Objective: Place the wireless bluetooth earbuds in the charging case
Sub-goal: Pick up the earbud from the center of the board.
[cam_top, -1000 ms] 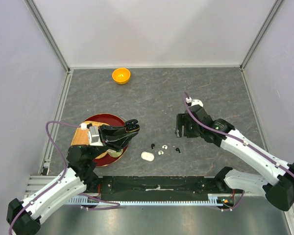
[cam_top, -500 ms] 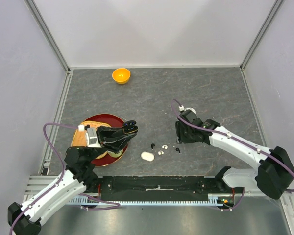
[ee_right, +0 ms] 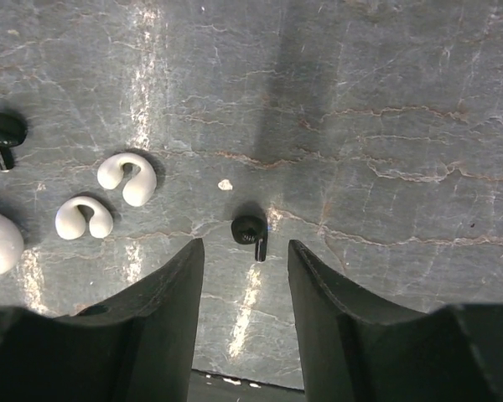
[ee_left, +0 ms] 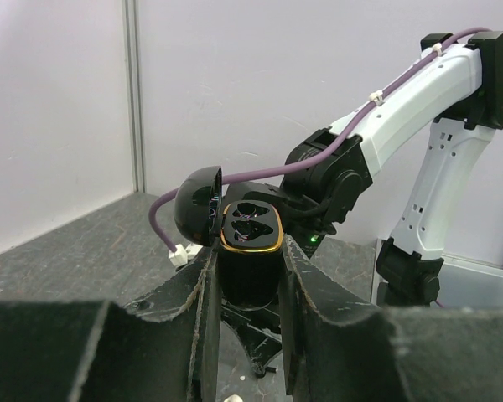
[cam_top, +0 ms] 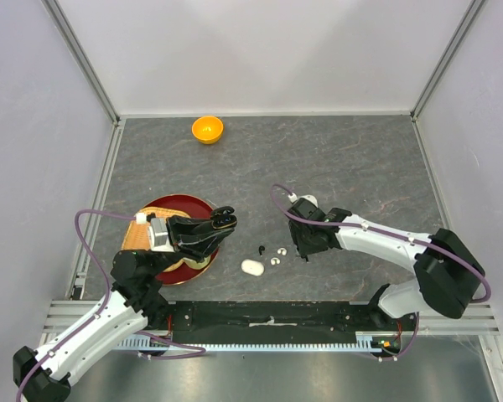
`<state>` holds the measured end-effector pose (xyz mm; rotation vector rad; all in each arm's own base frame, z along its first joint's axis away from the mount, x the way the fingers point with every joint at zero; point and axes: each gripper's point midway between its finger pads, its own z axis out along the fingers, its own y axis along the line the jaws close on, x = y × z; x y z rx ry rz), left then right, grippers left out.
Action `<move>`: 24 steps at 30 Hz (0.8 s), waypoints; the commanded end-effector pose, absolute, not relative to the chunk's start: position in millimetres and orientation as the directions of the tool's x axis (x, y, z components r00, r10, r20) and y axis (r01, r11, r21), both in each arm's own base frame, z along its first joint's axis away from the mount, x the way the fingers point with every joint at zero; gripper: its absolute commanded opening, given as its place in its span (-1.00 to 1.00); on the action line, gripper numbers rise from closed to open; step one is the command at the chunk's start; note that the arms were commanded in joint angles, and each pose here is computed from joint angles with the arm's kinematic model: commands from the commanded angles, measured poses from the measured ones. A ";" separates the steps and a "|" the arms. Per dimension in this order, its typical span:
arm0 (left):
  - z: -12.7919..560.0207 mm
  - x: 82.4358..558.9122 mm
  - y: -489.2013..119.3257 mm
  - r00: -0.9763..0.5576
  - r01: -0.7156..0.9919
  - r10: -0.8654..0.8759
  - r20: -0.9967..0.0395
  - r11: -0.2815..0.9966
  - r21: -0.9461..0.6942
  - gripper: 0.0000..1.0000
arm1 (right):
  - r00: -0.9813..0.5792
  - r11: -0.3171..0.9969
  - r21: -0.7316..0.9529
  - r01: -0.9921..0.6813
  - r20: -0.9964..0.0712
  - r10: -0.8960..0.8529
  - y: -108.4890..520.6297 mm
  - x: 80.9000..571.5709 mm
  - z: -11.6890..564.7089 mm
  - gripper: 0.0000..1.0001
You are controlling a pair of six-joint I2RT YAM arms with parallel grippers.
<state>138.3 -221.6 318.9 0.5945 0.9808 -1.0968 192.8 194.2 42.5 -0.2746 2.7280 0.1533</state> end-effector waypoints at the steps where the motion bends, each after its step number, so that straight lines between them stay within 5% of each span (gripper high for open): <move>1: 344.6 136.6 -213.8 0.202 0.914 -0.483 -0.852 0.405 -0.013 -0.96 | -0.887 0.979 0.048 -0.200 -0.433 -0.160 199.2 204.2 43.0 0.02; 24: 344.3 137.8 -212.3 0.205 0.910 -0.482 -0.852 0.415 -0.015 -0.95 | -0.897 0.973 0.006 -0.232 -0.387 -0.212 195.2 197.1 20.6 -0.13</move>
